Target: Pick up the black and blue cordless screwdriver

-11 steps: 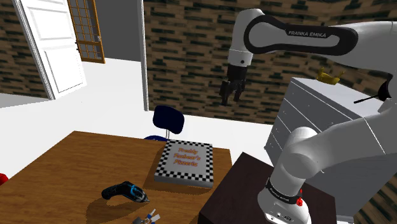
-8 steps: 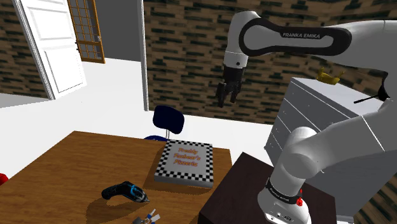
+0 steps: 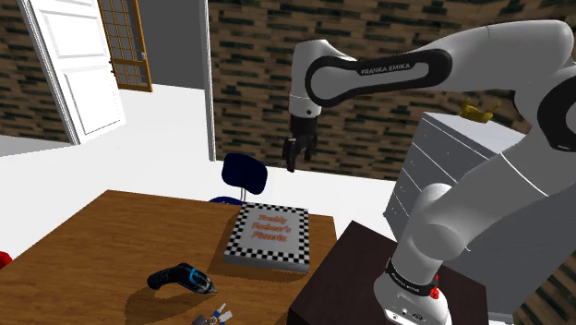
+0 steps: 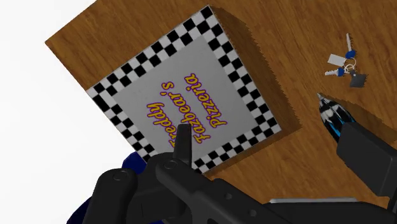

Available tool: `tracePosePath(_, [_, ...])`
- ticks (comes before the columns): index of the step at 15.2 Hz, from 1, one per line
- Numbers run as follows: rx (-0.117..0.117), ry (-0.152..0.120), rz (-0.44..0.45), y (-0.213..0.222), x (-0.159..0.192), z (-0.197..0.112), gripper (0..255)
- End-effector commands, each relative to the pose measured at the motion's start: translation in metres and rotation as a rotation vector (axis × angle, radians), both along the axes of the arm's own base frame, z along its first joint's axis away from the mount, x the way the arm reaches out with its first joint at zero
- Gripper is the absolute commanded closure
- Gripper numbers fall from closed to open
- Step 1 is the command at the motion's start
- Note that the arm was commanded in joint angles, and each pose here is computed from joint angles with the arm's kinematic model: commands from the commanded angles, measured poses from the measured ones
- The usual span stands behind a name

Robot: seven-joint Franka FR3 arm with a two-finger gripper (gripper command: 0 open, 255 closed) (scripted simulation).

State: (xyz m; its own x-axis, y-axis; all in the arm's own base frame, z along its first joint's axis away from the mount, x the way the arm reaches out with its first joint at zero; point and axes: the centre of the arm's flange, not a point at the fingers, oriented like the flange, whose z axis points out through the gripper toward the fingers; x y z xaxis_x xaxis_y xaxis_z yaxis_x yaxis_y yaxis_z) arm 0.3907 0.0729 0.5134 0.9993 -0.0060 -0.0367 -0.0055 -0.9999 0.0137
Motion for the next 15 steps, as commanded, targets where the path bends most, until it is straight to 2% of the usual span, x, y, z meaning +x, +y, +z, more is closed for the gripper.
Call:
tracePosePath(1, [-0.010, 0.004, 0.034, 0.018, 0.017, -0.018, 0])
tracePosePath(15, [-0.086, 0.033, 0.265, 0.140, 0.116, -0.133, 0])
